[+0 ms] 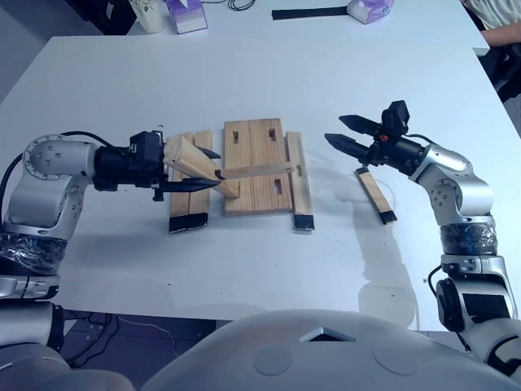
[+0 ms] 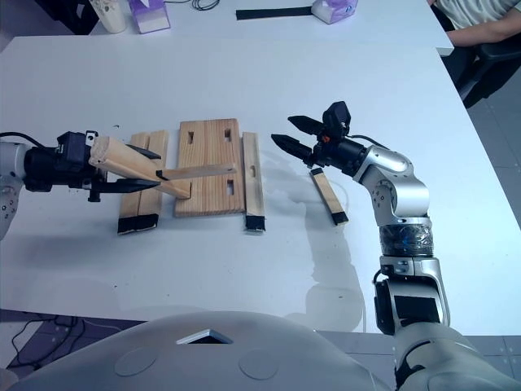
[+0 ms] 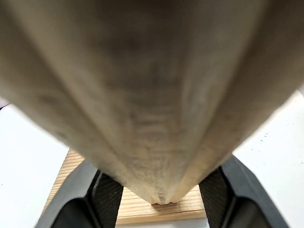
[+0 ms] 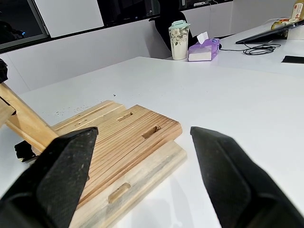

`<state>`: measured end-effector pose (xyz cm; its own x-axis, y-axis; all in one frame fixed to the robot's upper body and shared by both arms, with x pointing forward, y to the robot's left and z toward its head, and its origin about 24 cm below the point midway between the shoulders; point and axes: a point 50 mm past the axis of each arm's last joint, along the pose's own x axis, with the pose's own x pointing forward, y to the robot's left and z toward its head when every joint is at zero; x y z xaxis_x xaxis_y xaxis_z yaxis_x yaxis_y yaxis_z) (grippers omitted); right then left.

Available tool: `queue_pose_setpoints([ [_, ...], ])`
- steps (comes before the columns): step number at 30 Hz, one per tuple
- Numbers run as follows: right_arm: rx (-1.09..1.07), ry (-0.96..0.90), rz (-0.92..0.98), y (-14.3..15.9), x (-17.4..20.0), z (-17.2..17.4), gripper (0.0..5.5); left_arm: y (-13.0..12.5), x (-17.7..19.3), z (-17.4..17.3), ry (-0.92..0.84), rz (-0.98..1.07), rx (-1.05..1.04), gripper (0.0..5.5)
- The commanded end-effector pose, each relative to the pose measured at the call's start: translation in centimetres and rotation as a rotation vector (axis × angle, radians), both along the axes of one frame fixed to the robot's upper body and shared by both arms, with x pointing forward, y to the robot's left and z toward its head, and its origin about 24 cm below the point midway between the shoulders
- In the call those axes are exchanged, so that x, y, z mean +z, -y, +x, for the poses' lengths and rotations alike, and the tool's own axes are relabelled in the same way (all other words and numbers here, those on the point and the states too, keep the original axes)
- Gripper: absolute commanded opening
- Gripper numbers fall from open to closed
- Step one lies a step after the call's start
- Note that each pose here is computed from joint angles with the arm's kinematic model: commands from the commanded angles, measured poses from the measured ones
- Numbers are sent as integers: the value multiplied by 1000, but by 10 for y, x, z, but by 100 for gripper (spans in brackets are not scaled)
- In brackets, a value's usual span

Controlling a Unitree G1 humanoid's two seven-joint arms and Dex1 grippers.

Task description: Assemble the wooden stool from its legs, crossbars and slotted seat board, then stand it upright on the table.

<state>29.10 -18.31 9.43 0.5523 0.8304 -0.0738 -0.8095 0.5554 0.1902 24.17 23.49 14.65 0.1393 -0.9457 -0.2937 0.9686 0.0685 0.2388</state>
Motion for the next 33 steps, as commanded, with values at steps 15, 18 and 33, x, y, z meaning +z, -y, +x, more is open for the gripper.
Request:
queue_pose_setpoints([
  [15, -26, 7, 17, -3, 1, 2, 360, 1, -22, 9, -268, 31, 79, 205],
  [18, -37, 4, 25, -2, 1, 1, 360, -1, -21, 10, -241, 37, 111, 258],
  [33, -116, -7, 30, 12, -4, -4, 360, -32, 10, -18, -180, 36, 309, 375],
])
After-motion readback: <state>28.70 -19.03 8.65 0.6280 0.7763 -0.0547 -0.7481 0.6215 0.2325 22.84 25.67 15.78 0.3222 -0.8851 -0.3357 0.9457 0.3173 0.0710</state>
